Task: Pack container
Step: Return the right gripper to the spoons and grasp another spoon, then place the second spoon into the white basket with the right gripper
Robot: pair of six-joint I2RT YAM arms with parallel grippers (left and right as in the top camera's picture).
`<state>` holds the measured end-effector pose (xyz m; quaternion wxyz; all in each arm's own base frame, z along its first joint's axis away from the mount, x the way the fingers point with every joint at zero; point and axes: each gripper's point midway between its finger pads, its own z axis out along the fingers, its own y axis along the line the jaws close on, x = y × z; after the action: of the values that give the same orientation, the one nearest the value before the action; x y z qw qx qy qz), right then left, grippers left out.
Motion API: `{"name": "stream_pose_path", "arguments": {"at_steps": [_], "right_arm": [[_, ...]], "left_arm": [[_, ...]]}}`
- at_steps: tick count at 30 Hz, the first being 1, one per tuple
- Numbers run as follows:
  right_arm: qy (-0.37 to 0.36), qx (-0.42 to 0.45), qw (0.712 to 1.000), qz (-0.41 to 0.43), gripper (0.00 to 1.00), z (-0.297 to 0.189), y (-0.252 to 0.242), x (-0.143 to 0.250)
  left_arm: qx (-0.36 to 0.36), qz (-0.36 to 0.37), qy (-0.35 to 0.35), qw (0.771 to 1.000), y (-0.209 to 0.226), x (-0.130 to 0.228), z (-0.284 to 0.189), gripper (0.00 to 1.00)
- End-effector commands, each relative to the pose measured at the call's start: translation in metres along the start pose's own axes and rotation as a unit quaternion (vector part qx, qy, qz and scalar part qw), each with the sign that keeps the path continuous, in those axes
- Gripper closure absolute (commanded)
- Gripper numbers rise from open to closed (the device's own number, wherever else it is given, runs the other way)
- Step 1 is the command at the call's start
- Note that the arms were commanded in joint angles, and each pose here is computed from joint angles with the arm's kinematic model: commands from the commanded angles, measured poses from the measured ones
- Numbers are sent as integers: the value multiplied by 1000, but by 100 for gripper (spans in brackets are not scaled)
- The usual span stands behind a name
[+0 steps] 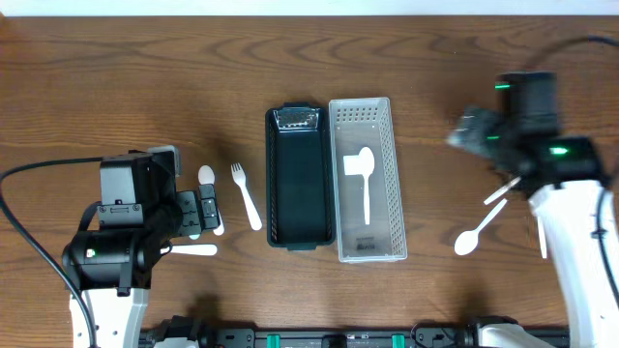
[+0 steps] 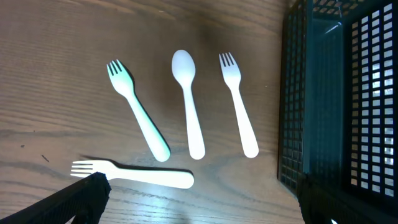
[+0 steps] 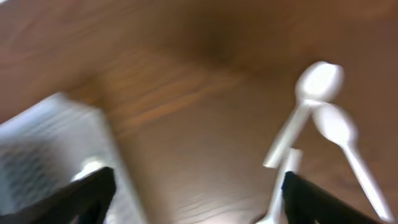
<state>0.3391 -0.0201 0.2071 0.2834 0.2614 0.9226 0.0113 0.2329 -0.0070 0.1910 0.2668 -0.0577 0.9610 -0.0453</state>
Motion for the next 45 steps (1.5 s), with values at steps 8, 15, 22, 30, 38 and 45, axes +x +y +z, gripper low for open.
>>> {"name": "stream_pose_path", "arguments": {"at_steps": [8, 15, 22, 30, 38, 45], "right_arm": [[108, 107, 982, 111, 1, 83, -113, 4], [171, 122, 970, 123, 1, 132, -127, 27], [195, 127, 965, 123, 1, 161, -131, 39], [215, 116, 961, 127, 1, 182, -128, 50], [230, 116, 959, 117, 1, 193, -128, 59], [246, 119, 955, 113, 1, 205, -130, 69]], "left_arm": [[0, -4, -5, 1000, 0, -3, -4, 2], [0, -4, -5, 1000, 0, -4, -4, 2], [0, -4, -4, 1000, 0, -3, -4, 2], [1, -4, -4, 1000, 0, -3, -4, 2], [1, -4, -4, 1000, 0, -3, -4, 2], [1, -4, -4, 1000, 0, -3, -4, 2]]}}
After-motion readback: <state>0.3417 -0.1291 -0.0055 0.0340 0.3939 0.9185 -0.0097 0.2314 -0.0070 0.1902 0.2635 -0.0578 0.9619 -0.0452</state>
